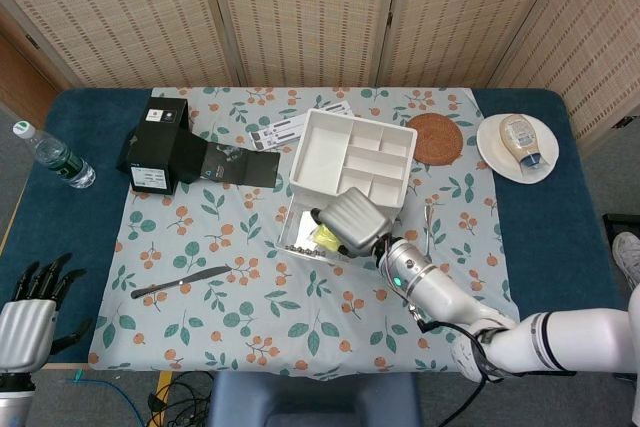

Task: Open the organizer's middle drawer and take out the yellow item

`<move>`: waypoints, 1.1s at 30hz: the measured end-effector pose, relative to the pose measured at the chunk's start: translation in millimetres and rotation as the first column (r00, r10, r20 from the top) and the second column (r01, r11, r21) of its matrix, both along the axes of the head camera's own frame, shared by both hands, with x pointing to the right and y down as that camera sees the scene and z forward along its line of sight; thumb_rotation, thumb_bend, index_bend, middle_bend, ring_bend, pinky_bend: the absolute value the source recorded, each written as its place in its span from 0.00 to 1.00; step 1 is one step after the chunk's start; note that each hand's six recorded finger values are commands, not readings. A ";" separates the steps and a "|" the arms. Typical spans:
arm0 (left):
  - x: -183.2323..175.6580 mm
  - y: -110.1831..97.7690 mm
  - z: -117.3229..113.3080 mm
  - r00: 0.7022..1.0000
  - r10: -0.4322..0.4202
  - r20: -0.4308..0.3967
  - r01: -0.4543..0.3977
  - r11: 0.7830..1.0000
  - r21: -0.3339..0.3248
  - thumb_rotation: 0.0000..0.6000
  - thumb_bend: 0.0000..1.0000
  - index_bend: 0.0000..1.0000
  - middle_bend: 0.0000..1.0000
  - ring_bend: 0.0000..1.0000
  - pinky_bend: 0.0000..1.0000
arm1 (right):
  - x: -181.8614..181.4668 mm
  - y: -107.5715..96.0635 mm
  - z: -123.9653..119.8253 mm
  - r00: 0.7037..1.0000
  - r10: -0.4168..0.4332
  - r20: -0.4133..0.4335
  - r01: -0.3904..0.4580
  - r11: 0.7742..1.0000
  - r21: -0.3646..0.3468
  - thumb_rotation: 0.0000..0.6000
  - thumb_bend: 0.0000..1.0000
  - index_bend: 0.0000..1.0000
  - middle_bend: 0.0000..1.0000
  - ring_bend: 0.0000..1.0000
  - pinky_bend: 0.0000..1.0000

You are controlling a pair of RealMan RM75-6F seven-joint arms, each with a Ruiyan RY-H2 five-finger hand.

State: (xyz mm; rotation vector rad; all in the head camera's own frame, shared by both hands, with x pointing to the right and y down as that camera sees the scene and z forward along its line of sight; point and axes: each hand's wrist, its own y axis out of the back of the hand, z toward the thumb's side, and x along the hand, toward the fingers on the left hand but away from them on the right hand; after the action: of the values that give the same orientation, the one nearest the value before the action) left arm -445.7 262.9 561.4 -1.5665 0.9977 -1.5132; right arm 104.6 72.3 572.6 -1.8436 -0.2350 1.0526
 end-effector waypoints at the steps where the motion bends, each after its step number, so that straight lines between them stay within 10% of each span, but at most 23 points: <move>1: 0.7 -0.5 -0.2 1.000 0.002 -0.001 -0.002 1.000 0.002 1.00 0.22 0.23 0.11 0.13 0.08 | 5.5 -0.1 -3.7 1.000 0.007 0.005 -0.007 1.000 0.005 1.00 0.28 0.41 0.97 1.00 1.00; 16: 14.6 -5.9 6.2 0.999 0.037 -0.019 -0.037 0.999 -0.007 1.00 0.22 0.23 0.11 0.13 0.08 | 136.1 18.3 -31.5 0.968 0.250 0.034 -0.249 0.968 -0.028 1.00 0.28 0.41 0.96 1.00 1.00; 33: 23.1 -7.5 3.9 0.998 0.053 -0.027 -0.053 0.999 -0.003 1.00 0.22 0.23 0.11 0.13 0.08 | 188.4 68.4 56.2 0.926 0.371 -0.062 -0.373 0.885 -0.277 1.00 0.29 0.41 0.96 1.00 1.00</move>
State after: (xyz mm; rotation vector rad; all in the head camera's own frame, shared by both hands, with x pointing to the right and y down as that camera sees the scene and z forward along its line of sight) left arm -422.6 255.4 565.2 -1.6077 0.9613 -1.4618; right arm 293.0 140.7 628.8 -2.1032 -0.4701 1.4182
